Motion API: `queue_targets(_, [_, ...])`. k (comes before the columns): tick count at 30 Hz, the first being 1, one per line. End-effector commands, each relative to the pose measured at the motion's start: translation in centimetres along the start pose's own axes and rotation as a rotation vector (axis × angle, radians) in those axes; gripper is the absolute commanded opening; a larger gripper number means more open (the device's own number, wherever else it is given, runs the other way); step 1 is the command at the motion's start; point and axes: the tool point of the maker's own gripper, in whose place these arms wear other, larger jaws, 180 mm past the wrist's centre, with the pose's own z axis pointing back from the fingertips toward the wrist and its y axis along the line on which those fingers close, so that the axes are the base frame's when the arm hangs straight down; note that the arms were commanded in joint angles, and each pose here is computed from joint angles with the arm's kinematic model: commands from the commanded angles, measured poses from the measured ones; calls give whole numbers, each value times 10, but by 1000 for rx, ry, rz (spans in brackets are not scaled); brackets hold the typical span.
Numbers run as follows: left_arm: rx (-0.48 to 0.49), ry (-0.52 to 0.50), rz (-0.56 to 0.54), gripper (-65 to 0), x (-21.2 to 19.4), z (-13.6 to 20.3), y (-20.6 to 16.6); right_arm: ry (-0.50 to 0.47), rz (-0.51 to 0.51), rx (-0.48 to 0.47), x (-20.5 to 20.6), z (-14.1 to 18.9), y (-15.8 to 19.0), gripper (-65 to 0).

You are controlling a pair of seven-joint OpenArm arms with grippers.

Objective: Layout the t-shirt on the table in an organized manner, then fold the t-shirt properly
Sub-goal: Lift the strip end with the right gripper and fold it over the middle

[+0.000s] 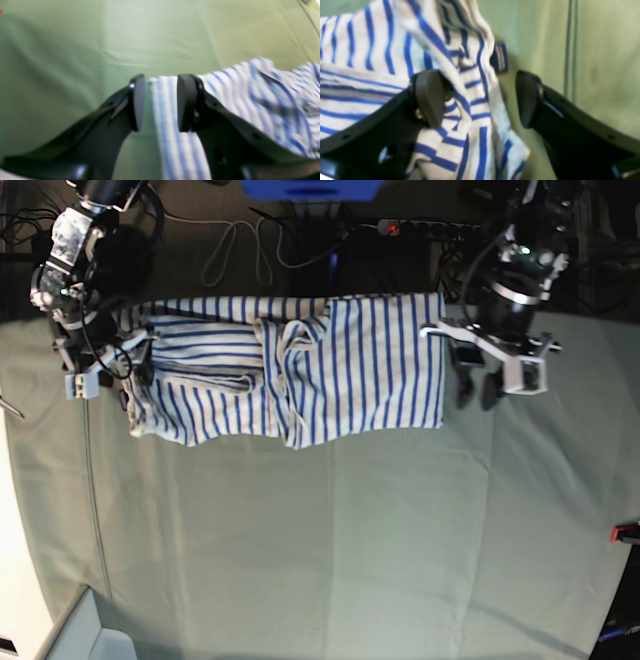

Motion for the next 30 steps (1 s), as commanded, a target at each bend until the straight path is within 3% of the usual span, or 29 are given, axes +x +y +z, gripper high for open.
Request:
queue_targets(1, [13, -47, -13, -442, 14, 2, 7, -28, 3, -2, 7, 1, -4, -209])
queue_targets(10, [133, -92, -5, -442, 29, 5, 48, -6, -36, 20, -7, -2, 10, -214])
queue_targets(12, [168, -106, 19, -442, 31, 7, 55, -6, -37, 22, -8, -3, 11, -246])
queue_targets(14, [211, -117, 40, -442, 32, 10, 66, -3, -26, 39, -7, -5, 16, -330])
queue_targets(18, [303, -152, 77, -442, 39, 19, 90, 10, 2, 71, -10, -4, 29, -634])
queue_targets(19, [328, -159, 84, -442, 40, 22, 97, 1, 13, 75, -6, -4, 31, -650])
queue_targets(26, [460, -177, 96, -442, 42, 40, 139, -98, 76, 70, 28, 15, 47, -650])
queue_targets(30, [495, -143, 101, -442, 28, 43, 152, -182, 119, 99, 56, 31, 77, -650])
